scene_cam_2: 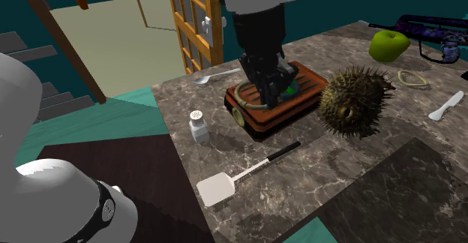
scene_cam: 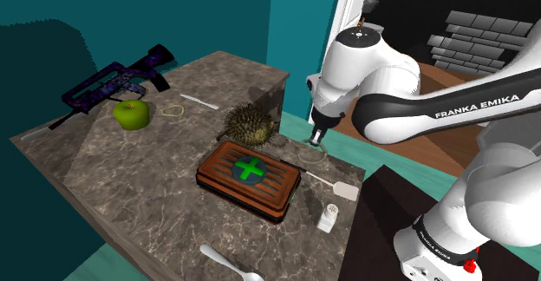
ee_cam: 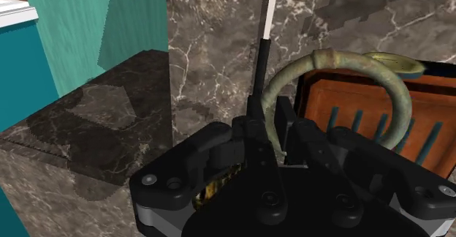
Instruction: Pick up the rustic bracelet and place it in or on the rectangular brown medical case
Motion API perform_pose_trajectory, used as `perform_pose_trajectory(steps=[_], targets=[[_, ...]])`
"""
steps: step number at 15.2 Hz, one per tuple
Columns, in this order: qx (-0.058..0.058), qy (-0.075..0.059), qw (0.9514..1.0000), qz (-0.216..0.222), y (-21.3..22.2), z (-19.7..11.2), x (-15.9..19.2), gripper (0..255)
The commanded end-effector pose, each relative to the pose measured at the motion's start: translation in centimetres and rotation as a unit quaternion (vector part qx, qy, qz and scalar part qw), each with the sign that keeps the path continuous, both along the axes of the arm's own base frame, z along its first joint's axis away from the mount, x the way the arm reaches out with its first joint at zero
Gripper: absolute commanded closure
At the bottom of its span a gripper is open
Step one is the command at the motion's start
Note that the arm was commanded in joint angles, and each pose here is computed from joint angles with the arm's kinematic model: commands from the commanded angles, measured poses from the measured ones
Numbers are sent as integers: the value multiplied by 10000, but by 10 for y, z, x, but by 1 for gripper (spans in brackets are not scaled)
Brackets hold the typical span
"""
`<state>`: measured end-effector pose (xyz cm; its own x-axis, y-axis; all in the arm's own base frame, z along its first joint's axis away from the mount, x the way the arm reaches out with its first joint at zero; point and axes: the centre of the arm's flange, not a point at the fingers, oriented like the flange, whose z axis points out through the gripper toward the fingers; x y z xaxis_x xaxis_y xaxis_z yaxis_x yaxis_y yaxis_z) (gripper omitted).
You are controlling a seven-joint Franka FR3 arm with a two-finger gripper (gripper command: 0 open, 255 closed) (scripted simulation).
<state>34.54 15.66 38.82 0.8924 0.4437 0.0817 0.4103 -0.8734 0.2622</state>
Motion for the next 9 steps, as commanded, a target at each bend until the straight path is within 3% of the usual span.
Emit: perform_pose_trajectory(steps=[1,9], targets=[[3,4,10000,-1,20,0,17,255],[3,4,10000,-1,99,7,87,255]])
